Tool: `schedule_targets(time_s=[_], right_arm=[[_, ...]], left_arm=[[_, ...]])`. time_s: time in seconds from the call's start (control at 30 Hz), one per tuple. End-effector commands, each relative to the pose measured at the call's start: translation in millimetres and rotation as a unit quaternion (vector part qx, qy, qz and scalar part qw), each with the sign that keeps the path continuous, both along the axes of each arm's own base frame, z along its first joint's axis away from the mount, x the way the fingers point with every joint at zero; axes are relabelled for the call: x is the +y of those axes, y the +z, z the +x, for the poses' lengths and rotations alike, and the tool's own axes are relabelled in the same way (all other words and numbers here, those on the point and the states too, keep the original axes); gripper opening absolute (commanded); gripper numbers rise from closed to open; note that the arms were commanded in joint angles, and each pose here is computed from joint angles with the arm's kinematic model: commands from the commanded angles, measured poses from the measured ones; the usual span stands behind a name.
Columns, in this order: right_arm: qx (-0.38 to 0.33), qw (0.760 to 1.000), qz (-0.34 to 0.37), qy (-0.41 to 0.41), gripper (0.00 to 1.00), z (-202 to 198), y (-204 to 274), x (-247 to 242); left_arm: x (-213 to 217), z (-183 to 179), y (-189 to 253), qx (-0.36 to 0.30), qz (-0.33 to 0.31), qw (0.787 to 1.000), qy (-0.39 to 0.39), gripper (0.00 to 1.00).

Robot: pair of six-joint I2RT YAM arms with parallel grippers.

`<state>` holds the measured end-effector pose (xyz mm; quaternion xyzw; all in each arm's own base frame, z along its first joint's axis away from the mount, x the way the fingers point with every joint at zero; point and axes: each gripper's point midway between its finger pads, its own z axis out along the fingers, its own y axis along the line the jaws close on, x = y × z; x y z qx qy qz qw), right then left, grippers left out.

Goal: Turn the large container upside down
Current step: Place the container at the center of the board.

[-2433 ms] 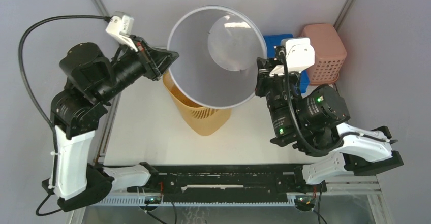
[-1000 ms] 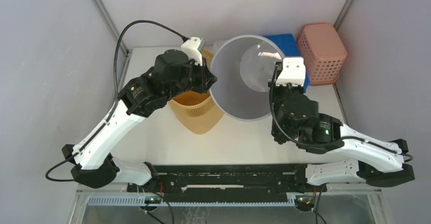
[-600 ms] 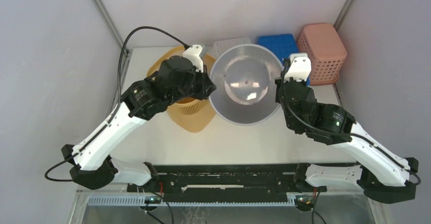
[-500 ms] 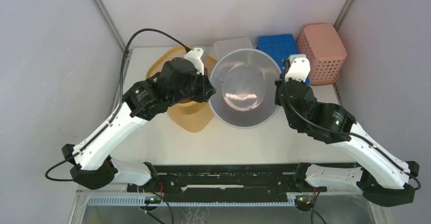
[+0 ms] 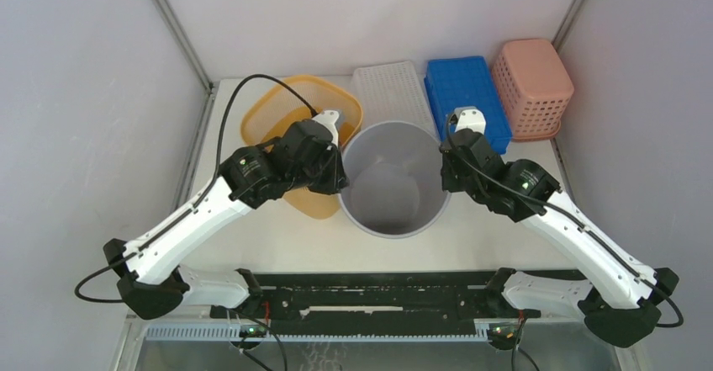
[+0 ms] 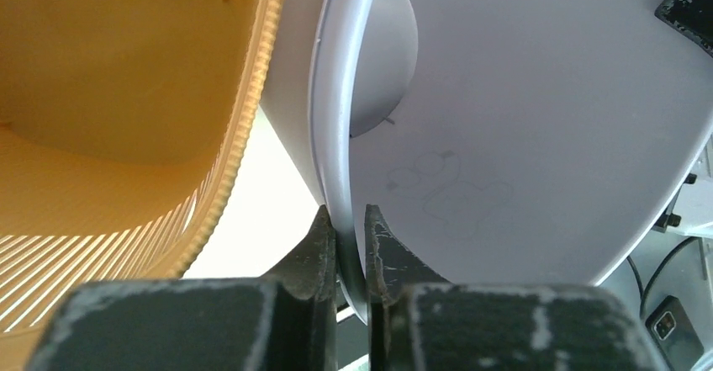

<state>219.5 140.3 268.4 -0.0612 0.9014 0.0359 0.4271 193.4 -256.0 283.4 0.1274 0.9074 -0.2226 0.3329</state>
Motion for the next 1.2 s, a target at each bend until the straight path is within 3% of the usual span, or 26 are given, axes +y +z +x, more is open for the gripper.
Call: schedule_targets(time_s=[0.0, 0.1, 0.3, 0.5, 0.57, 0.73, 1.17], right_arm=[[0.054, 0.986, 0.123, 0.097, 0.00, -12, 5, 60], [0.061, 0.985, 0.128, 0.094, 0.01, -10, 4, 59], [0.065, 0.986, 0.123, 0.088, 0.22, -8, 1, 55], [0.056, 0.987, 0.125, 0.082, 0.31, -7, 5, 51], [0.051, 0.987, 0.128, 0.079, 0.34, -7, 8, 49], [0.040, 0.987, 0.131, 0.079, 0.35, -5, 16, 48], [0.026, 0.987, 0.135, 0.079, 0.28, -2, 22, 49]], left_arm=[[-55, -35, 60, -0.054, -0.129, 0.979, -0.149, 0.16], [-52, -31, 61, -0.061, -0.121, 0.981, -0.141, 0.23], [-45, -24, 58, -0.072, -0.107, 0.983, -0.131, 0.38], [-27, -16, 73, -0.127, -0.111, 0.979, -0.112, 0.65], [-17, -12, 79, -0.141, -0.112, 0.979, -0.098, 0.70], [2, -10, 84, -0.153, -0.119, 0.978, -0.079, 0.72], [15, -23, 23, -0.112, -0.121, 0.984, -0.064, 0.72]])
